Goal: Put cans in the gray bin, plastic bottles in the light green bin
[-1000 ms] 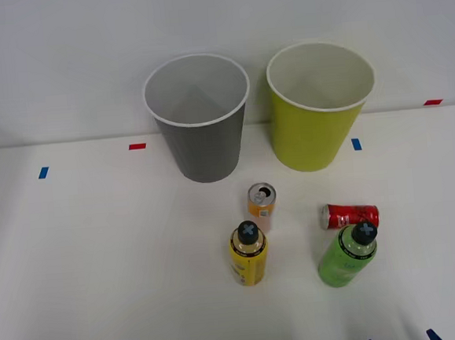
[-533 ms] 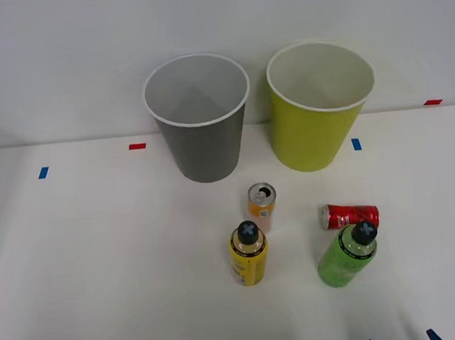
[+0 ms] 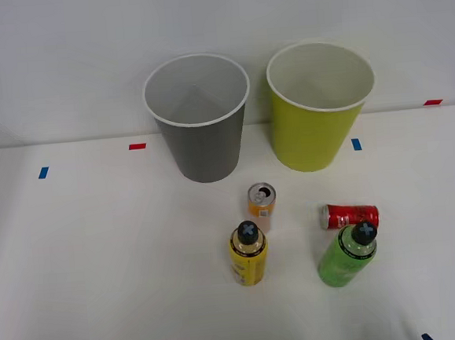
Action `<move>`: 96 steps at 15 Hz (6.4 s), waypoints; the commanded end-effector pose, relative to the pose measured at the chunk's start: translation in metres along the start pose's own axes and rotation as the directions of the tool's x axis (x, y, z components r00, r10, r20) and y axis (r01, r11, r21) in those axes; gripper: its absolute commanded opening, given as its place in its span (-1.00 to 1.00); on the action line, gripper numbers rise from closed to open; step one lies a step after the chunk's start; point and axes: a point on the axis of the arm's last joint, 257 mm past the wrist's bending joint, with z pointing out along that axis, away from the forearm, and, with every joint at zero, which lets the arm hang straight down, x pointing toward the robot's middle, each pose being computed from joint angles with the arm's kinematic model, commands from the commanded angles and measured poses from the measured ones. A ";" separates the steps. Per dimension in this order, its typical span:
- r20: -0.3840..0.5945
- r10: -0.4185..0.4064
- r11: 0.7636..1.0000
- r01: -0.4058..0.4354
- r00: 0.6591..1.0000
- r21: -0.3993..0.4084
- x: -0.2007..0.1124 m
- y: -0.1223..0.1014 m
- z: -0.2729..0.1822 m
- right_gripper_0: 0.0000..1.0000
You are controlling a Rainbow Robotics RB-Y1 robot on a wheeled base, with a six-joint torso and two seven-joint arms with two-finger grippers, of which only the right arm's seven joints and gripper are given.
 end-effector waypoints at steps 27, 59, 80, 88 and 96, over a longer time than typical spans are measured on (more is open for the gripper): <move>0.192 -0.051 0.975 0.090 0.980 -0.203 -0.064 0.029 0.113 1.00; 0.192 -0.045 0.975 0.086 0.980 -0.206 -0.067 0.056 0.167 -0.08; 0.208 0.007 0.989 0.024 0.978 -0.148 -0.163 0.032 0.149 -1.00; 0.289 0.319 0.941 -0.267 0.903 -0.208 -0.258 0.032 0.172 -1.00; 0.383 0.432 0.898 -0.349 0.817 -0.268 -0.310 0.029 0.187 -1.00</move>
